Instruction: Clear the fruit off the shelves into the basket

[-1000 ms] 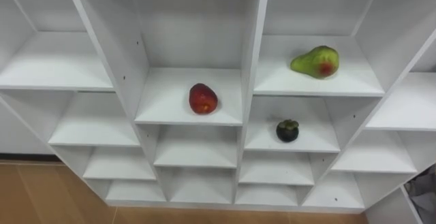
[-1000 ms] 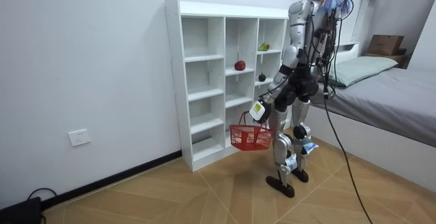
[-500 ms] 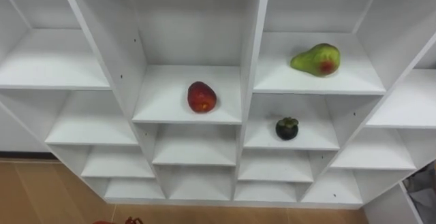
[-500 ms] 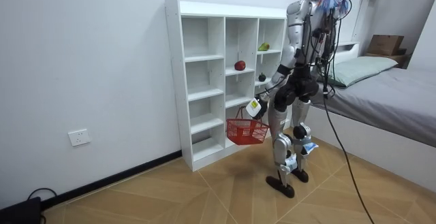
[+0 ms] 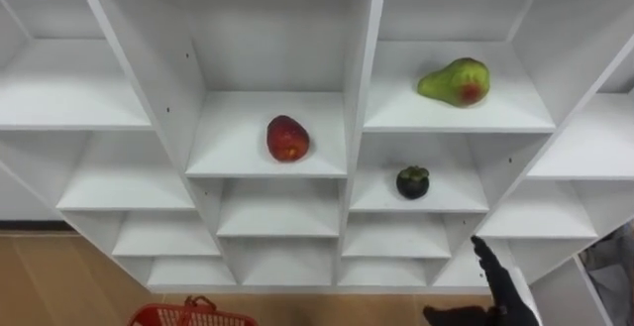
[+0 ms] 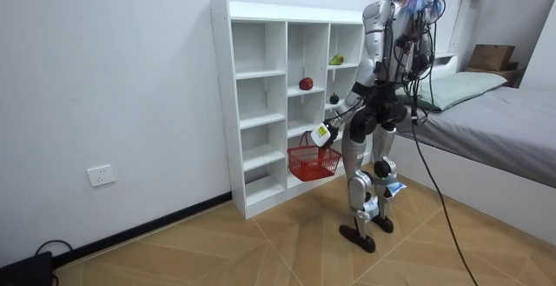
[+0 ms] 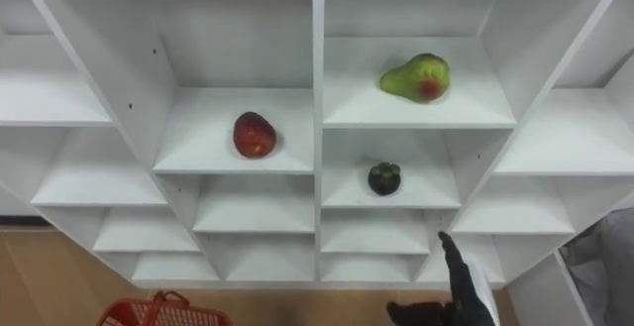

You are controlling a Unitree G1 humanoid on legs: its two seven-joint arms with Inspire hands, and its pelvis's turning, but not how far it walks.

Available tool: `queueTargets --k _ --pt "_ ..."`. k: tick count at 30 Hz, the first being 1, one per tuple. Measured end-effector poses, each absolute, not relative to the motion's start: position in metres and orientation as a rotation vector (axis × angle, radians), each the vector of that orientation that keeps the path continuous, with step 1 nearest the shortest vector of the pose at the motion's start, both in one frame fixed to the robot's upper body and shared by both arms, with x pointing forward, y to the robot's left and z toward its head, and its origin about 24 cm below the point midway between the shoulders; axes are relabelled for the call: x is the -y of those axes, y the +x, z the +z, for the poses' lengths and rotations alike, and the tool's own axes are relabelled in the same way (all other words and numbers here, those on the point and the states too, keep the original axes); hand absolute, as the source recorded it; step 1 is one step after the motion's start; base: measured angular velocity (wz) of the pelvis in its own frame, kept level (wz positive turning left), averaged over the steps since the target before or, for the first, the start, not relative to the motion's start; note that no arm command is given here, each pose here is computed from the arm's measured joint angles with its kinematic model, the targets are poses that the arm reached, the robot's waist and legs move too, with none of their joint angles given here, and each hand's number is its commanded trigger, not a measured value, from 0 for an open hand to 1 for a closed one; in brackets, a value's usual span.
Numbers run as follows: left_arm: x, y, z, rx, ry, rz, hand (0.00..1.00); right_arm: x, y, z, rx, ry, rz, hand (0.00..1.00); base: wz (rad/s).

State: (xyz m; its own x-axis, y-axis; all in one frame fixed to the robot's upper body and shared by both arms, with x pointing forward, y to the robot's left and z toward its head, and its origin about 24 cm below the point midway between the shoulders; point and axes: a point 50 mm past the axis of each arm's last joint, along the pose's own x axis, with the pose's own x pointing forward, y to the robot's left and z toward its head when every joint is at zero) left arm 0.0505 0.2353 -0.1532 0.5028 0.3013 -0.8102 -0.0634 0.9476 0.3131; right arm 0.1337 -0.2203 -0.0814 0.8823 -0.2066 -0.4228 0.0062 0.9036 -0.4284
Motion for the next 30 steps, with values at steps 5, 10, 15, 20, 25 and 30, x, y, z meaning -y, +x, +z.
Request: queueTargets --k 5,10,15,20,25,30 --pt "-0.235 0.053 -0.153 -1.014 0.258 0.221 1.0 0.215 0.145 -0.062 -0.36 -0.466 -0.097 0.0 -0.03" --pt "-0.233 0.054 -0.151 -0.992 0.265 0.198 1.0 0.21 0.152 -0.041 -0.24 -0.498 -0.099 0.0 -0.02" --pt "-0.233 0.052 -0.151 -0.99 0.266 0.197 1.0 0.206 0.159 -0.019 -0.117 -0.53 -0.119 0.0 -0.04" --pt "-0.23 0.049 -0.152 -0.998 0.266 0.177 1.0 0.202 0.165 -0.003 -0.029 -0.562 -0.13 0.0 -0.1" --pt "-0.23 0.049 -0.152 -0.999 0.251 0.182 1.0 0.2 0.168 0.014 0.075 -0.556 -0.171 0.0 0.0" --pt "-0.23 0.047 -0.153 -1.006 0.237 0.18 1.0 0.199 0.171 0.024 0.131 -0.55 -0.206 0.0 0.0"
